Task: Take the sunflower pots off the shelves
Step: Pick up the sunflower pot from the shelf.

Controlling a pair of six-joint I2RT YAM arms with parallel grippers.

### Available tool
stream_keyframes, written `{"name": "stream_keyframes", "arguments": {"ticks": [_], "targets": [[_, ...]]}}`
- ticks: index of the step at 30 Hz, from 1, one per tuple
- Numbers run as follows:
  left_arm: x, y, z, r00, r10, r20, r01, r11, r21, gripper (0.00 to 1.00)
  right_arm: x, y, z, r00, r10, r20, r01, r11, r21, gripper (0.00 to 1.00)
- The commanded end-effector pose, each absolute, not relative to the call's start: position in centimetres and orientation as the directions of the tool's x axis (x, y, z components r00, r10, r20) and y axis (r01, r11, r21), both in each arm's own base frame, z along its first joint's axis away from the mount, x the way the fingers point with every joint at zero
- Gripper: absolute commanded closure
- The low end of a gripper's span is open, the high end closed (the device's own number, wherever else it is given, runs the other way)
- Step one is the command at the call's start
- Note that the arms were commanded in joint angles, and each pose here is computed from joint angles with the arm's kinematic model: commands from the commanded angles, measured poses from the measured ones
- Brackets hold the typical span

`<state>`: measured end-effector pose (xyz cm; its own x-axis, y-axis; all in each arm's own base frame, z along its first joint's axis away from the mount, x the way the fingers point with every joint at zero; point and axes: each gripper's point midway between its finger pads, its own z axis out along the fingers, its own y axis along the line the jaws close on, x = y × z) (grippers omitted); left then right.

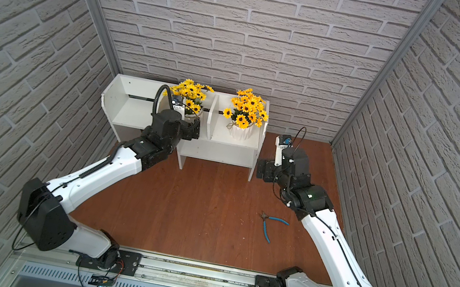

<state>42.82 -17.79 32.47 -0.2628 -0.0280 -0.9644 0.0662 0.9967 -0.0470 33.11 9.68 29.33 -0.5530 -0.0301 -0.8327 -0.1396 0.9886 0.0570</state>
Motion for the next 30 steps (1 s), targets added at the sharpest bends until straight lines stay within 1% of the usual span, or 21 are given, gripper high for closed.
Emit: {"name": "stream_keyframes", "arguments": {"ticks": [1,9,17,25,28,30], "targets": [[43.6,-18.4,33.6,-0.221,-0.077,-0.972,0.082,0.992,-0.097,0.02,33.5,10.2,29.6,-0.534,-0.012,-0.845,-0.149,0.986,0.081,0.05],[44.8,-18.7,33.1,-0.204,-0.037,-0.978,0.067,0.996,-0.052,0.02,33.6,10.5,28.9,-0.543,-0.015,-0.840,-0.158,0.984,0.084,0.05],[46.3,-18.4,31.8,-0.188,-0.049,-0.981,0.057,0.997,-0.061,0.02,33.6,10.6,28.4,-0.552,-0.017,-0.834,-0.162,0.983,0.087,0.05],[47.1,-18.2,32.0,-0.177,-0.058,-0.982,0.059,0.996,-0.069,0.02,33.6,10.8,28.4,-0.552,-0.015,-0.834,-0.168,0.981,0.093,0.05],[47.2,-18.3,31.9,-0.178,-0.051,-0.983,0.059,0.996,-0.063,0.07,33.6,10.9,28.4,-0.552,-0.012,-0.834,-0.170,0.981,0.098,0.05],[47.3,-18.3,31.8,-0.180,-0.048,-0.983,0.059,0.996,-0.060,0.12,33.6,10.9,28.3,-0.553,-0.011,-0.833,-0.170,0.980,0.100,0.05]]}}
